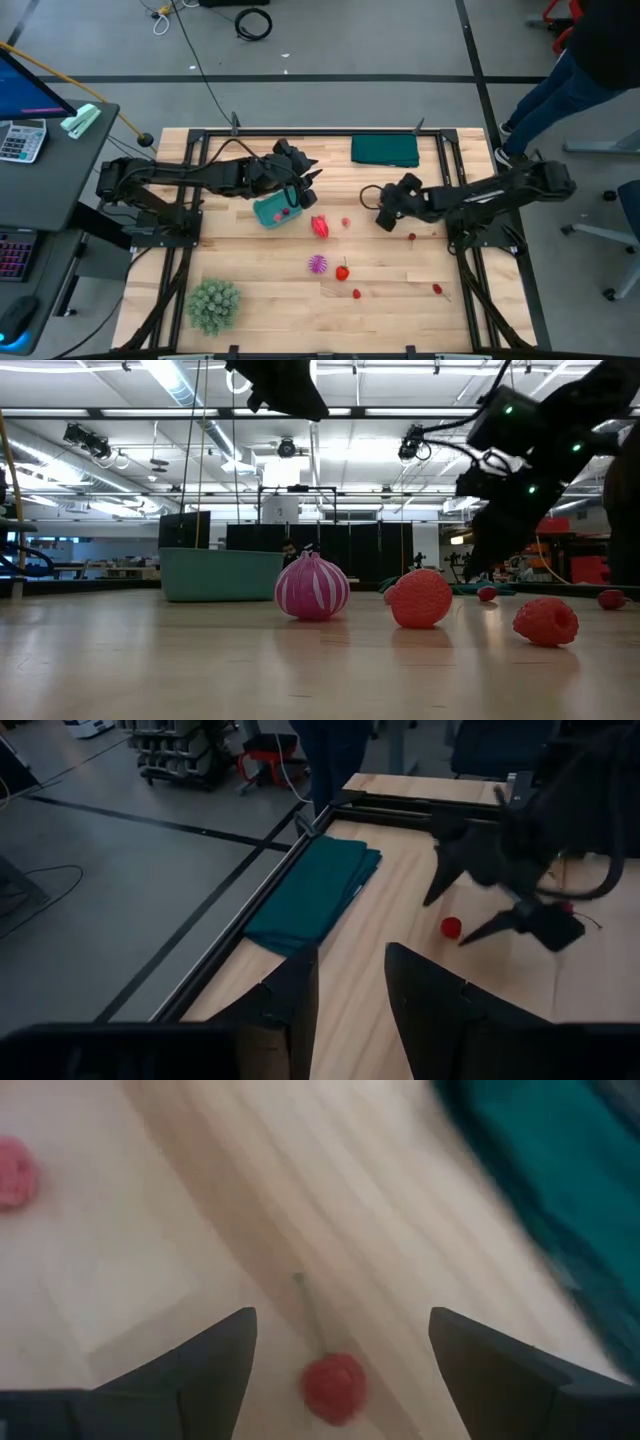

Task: Pick and placing Produce into tupperware
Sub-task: Put the red cherry into the blue bin

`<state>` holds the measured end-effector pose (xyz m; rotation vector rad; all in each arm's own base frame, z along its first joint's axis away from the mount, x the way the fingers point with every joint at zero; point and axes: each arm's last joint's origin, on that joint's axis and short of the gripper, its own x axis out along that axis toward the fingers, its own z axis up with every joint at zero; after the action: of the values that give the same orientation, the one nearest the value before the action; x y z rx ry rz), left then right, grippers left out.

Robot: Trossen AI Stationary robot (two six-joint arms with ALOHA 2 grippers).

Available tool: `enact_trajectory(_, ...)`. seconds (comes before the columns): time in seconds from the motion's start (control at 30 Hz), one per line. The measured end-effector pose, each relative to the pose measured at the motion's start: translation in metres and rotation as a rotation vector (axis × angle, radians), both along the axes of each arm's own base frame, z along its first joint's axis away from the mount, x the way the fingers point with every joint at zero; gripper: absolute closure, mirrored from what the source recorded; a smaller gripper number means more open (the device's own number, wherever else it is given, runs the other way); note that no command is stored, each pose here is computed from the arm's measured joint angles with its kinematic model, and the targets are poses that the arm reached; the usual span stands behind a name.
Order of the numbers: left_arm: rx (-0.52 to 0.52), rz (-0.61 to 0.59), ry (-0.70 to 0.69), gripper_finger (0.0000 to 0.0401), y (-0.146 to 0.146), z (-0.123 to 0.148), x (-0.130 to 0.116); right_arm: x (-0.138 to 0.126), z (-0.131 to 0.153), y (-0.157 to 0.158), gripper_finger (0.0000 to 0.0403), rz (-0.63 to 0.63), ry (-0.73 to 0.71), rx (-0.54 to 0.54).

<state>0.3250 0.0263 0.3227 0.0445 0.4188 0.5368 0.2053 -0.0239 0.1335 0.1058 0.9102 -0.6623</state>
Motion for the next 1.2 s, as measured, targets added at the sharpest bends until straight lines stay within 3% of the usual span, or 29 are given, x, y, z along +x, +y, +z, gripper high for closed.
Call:
enact_trajectory(0.43,0.013,0.012,0.009,0.0283,0.006,0.000,-0.001,0.014,-0.027,-0.019,0.0109,-0.018,0.037,0.022)
enact_trajectory(0.6,0.017,0.017,0.011,0.0283,0.008,0.000,-0.001,0.013,-0.024,-0.019,0.0177,-0.025,0.023,0.030)
enact_trajectory(0.9,0.019,0.017,-0.008,0.0287,0.008,0.002,0.000,0.011,-0.025,-0.019,0.0385,-0.058,0.013,0.052)
enact_trajectory(1.03,0.081,-0.006,-0.054,0.0296,0.009,0.009,0.003,0.015,-0.021,-0.020,0.0389,-0.086,-0.056,0.038)
enact_trajectory(1.2,0.170,-0.035,-0.061,0.0307,0.009,0.015,0.004,0.034,0.006,-0.020,0.0397,-0.045,-0.373,0.030)
